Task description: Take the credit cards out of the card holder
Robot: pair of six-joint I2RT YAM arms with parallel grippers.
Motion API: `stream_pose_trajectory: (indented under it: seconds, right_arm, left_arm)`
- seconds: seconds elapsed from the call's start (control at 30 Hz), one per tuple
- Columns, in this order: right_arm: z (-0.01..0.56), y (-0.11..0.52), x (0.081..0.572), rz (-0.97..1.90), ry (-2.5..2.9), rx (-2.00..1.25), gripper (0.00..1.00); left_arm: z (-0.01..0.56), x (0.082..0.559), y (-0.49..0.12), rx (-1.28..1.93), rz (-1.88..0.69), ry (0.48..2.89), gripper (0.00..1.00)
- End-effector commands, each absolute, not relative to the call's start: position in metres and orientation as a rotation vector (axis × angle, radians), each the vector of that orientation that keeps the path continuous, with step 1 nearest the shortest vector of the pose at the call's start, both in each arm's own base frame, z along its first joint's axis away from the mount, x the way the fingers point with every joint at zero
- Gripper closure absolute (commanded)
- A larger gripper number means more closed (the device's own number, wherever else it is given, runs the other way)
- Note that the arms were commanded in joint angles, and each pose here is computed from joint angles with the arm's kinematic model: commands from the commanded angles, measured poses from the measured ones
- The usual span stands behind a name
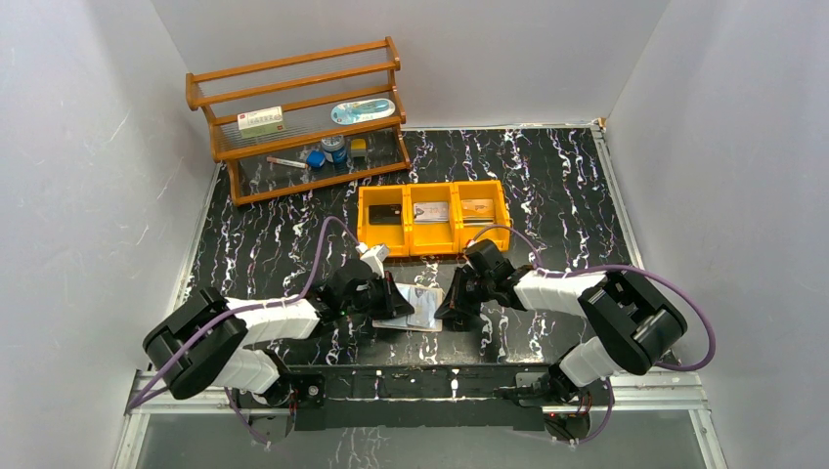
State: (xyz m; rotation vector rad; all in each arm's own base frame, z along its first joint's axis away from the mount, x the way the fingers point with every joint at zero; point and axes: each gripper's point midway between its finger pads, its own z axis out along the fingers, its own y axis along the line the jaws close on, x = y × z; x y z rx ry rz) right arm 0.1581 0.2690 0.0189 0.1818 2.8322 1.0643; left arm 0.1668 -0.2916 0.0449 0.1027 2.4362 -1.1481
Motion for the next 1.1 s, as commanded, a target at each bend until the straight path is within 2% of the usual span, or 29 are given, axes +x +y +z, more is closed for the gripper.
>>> stream_pose_trajectory:
  seconds: [0.0,0.2,0.43,0.57,0.8,0.87,1.0,1.07]
  right_arm:
    - [-0.005,0.246,0.168,0.834,2.834,0.232,1.0]
    - [0.003,0.251,0.171,0.865,2.819,0.197,0.99]
    - [0.051,0.273,0.183,1.023,2.707,0.044,0.81]
    - [0.078,0.289,0.186,1.157,2.625,-0.023,0.75]
    - [0.07,0.316,0.177,1.344,2.657,-0.11,0.74]
    - [0.055,0.316,0.177,1.295,2.705,-0.108,0.74]
    - [0.01,0.285,0.178,0.986,2.847,0.03,0.75]
    - [-0.002,0.27,0.175,0.876,2.872,0.086,0.75]
  left_arm:
    - [0.036,0.158,-0.279,0.135,-1.08,2.491,1.0]
    - [0.039,0.161,-0.275,0.138,-1.038,2.493,1.0]
    - [0.039,0.161,-0.278,0.123,-1.061,2.493,1.0]
    - [0.039,0.162,-0.28,0.115,-1.069,2.489,1.0]
    - [0.038,0.163,-0.281,0.098,-1.075,2.492,1.0]
    - [0.038,0.163,-0.281,0.096,-1.074,2.492,1.0]
    - [0.039,0.163,-0.278,0.089,-1.061,2.493,1.0]
    - [0.04,0.163,-0.277,0.086,-1.058,2.49,0.91]
